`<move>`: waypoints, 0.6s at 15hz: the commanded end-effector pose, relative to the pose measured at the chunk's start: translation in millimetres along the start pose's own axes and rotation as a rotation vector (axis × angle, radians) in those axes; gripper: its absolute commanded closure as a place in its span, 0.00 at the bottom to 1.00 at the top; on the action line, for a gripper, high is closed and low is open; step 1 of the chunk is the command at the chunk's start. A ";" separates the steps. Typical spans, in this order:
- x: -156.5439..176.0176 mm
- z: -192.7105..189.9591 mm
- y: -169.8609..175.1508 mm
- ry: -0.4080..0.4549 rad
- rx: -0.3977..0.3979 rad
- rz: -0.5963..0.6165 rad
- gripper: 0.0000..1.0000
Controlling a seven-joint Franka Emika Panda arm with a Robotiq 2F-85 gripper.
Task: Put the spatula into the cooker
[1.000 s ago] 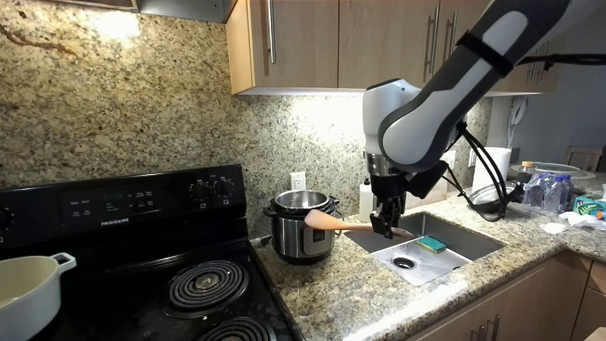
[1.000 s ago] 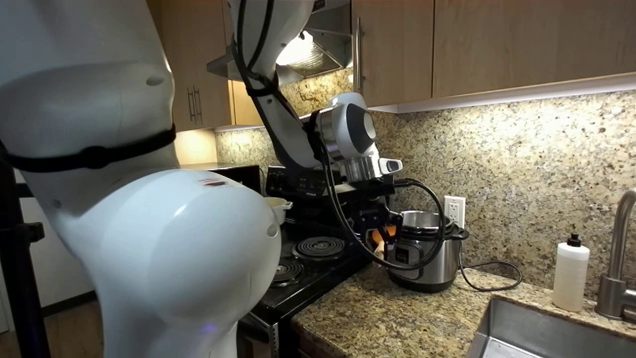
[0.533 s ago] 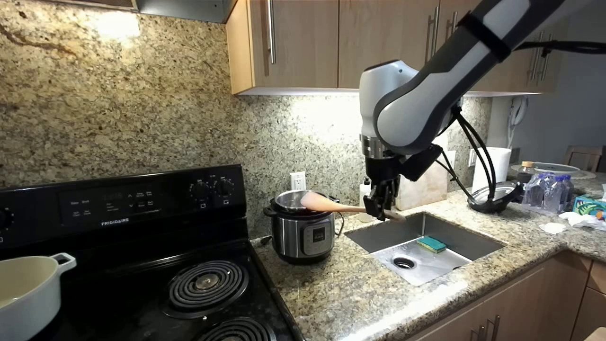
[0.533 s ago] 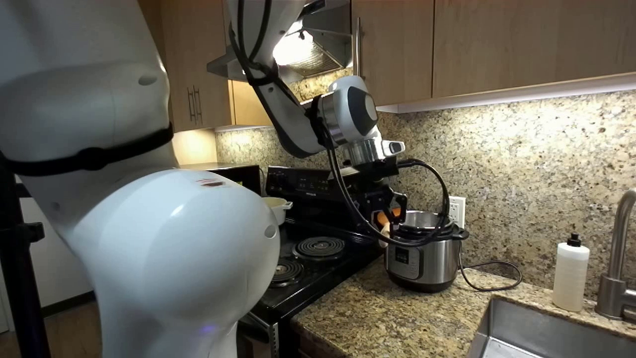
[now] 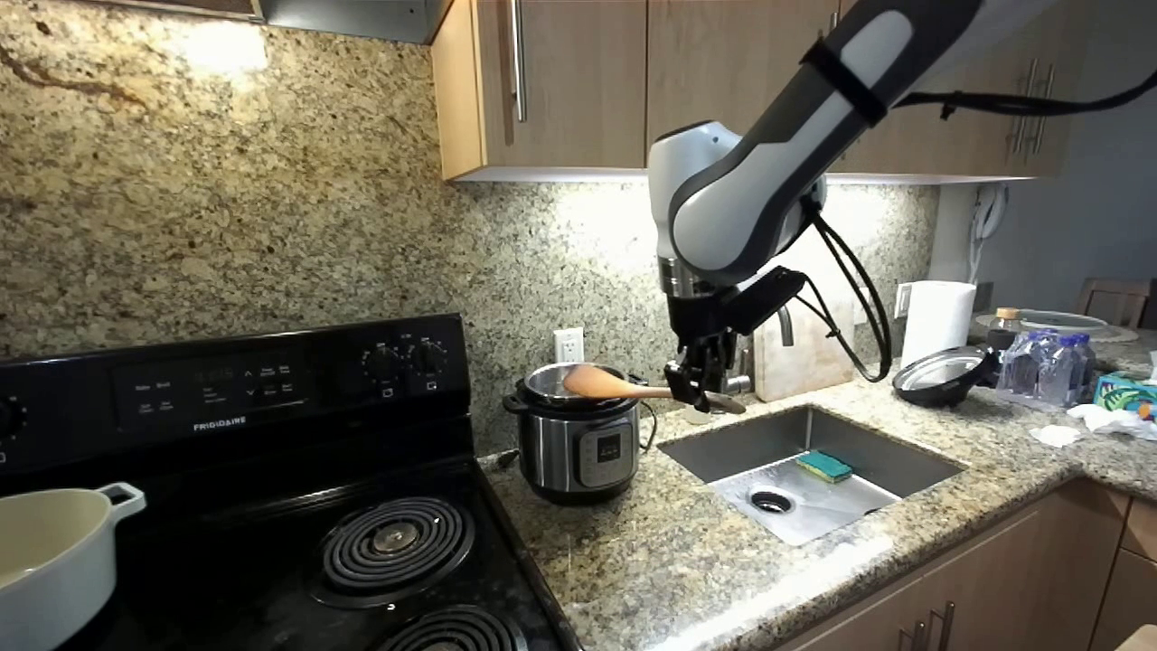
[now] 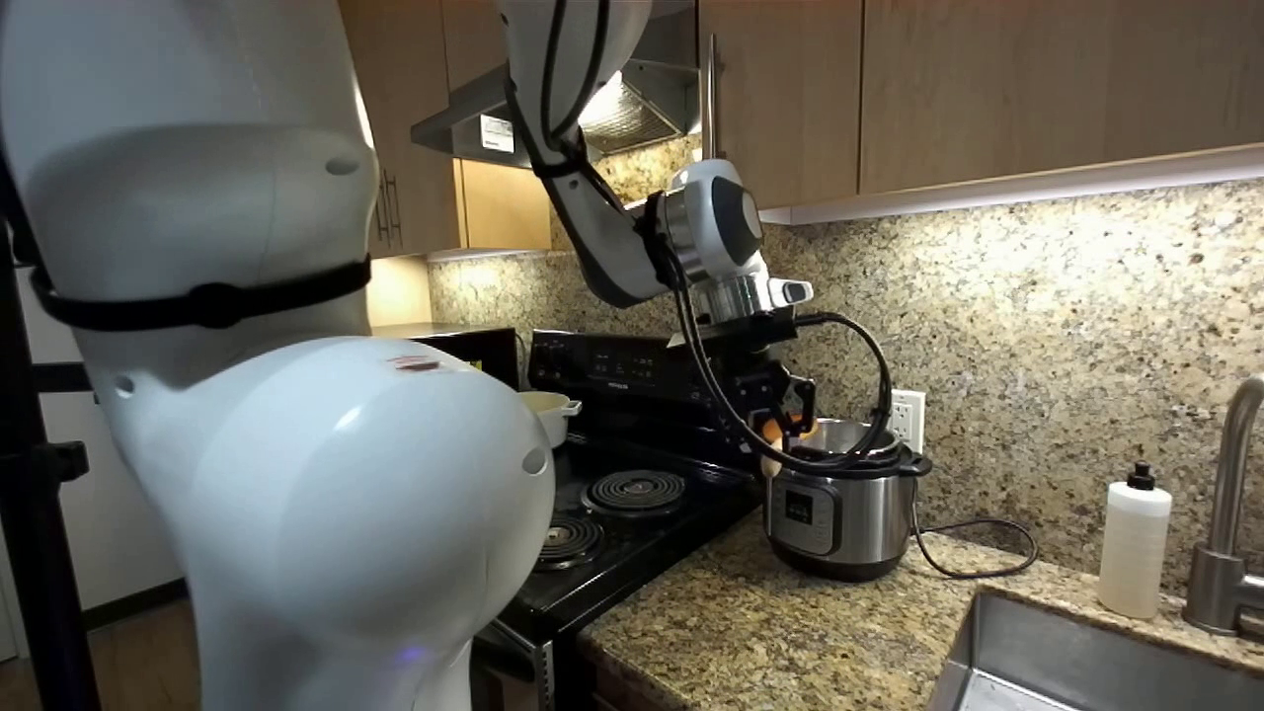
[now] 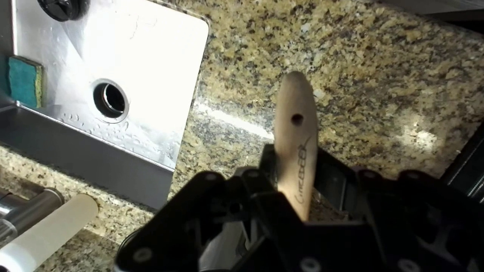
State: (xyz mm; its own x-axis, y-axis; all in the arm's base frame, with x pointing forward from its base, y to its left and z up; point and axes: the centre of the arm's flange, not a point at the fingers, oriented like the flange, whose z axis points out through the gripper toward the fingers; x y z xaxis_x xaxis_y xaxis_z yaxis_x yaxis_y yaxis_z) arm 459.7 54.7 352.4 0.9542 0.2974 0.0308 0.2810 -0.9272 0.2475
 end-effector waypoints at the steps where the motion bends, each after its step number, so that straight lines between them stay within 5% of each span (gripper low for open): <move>1: 33.7 8.7 0.0 -0.028 -0.030 0.076 0.90; 9: 57.8 16.7 -1.8 -0.052 -0.087 0.215 0.90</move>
State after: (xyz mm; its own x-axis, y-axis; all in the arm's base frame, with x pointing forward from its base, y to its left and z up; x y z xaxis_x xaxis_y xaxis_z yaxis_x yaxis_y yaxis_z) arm 509.0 62.9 339.2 0.9912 0.1216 0.0526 0.1017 -0.9526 0.2866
